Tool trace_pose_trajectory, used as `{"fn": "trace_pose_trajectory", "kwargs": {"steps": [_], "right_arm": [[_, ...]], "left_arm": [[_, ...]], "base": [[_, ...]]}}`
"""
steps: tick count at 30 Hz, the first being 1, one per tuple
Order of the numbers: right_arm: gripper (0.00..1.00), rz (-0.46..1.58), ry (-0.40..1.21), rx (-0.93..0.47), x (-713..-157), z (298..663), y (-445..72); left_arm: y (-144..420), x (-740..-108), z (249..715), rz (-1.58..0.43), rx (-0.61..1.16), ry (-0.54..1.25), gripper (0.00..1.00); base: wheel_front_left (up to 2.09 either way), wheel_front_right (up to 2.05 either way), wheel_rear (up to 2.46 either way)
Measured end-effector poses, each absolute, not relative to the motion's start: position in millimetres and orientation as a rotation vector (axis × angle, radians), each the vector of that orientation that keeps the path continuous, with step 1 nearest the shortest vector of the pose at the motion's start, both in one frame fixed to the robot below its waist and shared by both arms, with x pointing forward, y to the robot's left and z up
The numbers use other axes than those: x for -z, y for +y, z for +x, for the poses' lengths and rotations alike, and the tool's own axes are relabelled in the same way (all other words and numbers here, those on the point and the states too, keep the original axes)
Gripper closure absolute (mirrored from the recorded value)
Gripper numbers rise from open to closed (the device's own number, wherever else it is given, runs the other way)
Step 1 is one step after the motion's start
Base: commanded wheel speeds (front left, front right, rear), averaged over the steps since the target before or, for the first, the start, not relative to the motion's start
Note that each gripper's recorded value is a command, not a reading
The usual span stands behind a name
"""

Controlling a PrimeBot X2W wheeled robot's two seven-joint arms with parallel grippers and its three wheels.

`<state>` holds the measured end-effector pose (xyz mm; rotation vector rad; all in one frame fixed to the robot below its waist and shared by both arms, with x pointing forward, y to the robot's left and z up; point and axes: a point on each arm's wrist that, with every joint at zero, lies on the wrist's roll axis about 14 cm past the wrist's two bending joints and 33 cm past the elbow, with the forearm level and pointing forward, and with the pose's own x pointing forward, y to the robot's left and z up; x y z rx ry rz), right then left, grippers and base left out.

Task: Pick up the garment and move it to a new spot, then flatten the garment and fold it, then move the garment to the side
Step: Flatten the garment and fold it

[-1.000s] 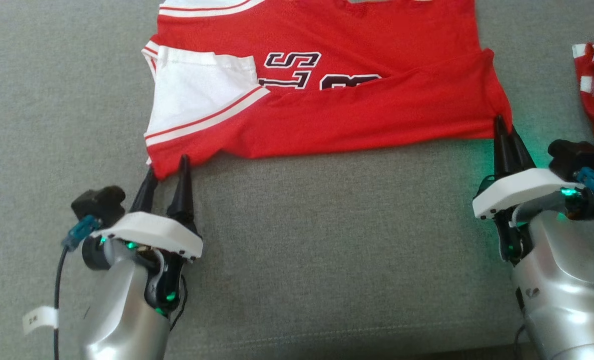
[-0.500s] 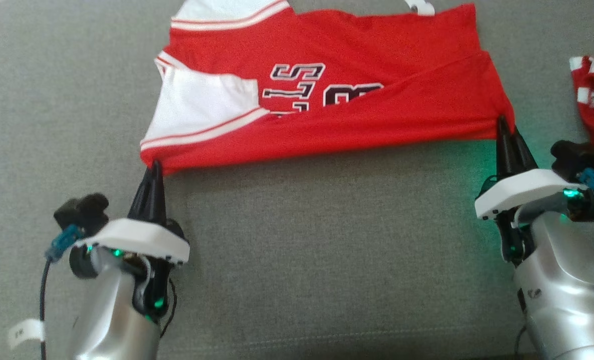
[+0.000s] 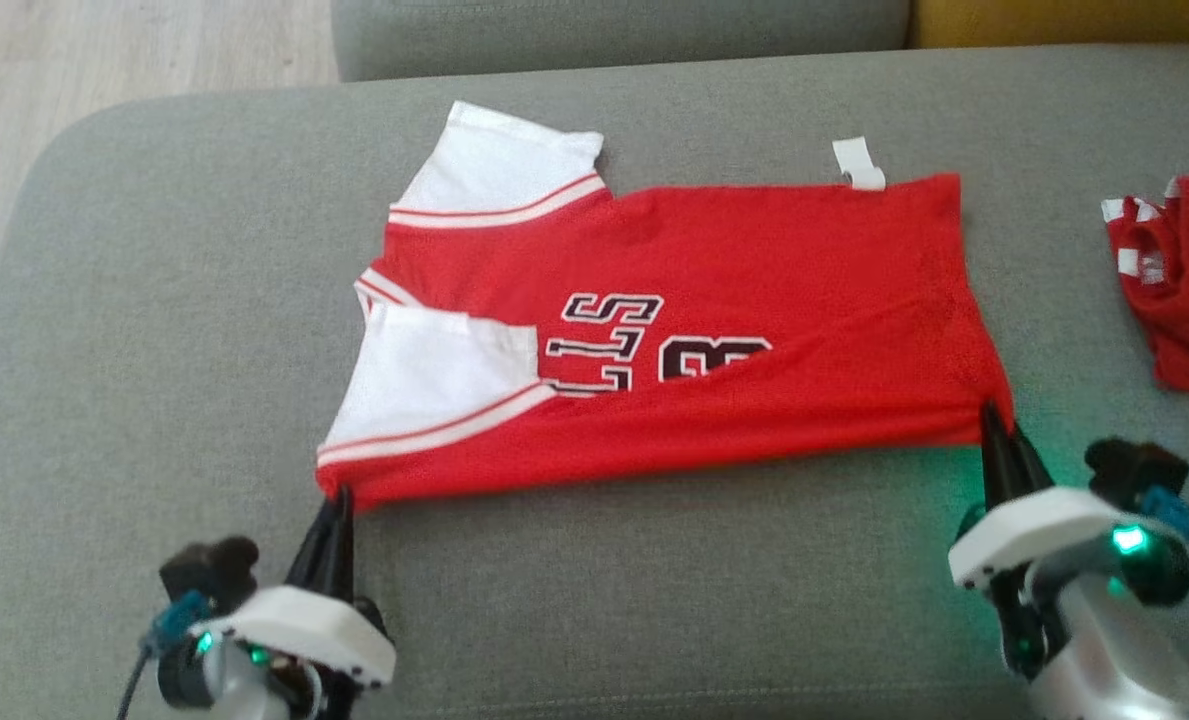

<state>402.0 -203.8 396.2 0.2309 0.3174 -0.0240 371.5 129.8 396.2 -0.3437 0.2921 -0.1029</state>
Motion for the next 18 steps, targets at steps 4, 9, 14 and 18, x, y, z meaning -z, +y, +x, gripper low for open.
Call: {"fn": "trace_pose_trajectory", "kwargs": {"steps": [4,9,14,18], "right_arm": [[0.73,0.246,0.358,0.039,-382.2,387.2,-205.2],[0.00,0.253,0.361,0.056,-380.0,392.4,-210.3],[0.00,0.214,0.314,0.035,-396.6,421.1,-212.4],[0.00,0.173,0.290,-0.007,-414.8,452.1,-206.7]], "left_arm": [[126.0,-384.8,357.8,-0.340,0.108,0.333,0.82],[123.2,-386.9,365.7,-0.301,0.114,0.323,0.00],[116.7,-403.2,396.4,-0.174,0.170,0.260,0.00],[111.3,-423.1,436.5,-0.059,0.256,0.222,0.00]], "base": [[0.00,0.00,0.00],[0.00,0.00,0.00],[0.00,0.00,0.00],[0.00,0.00,0.00]]}}
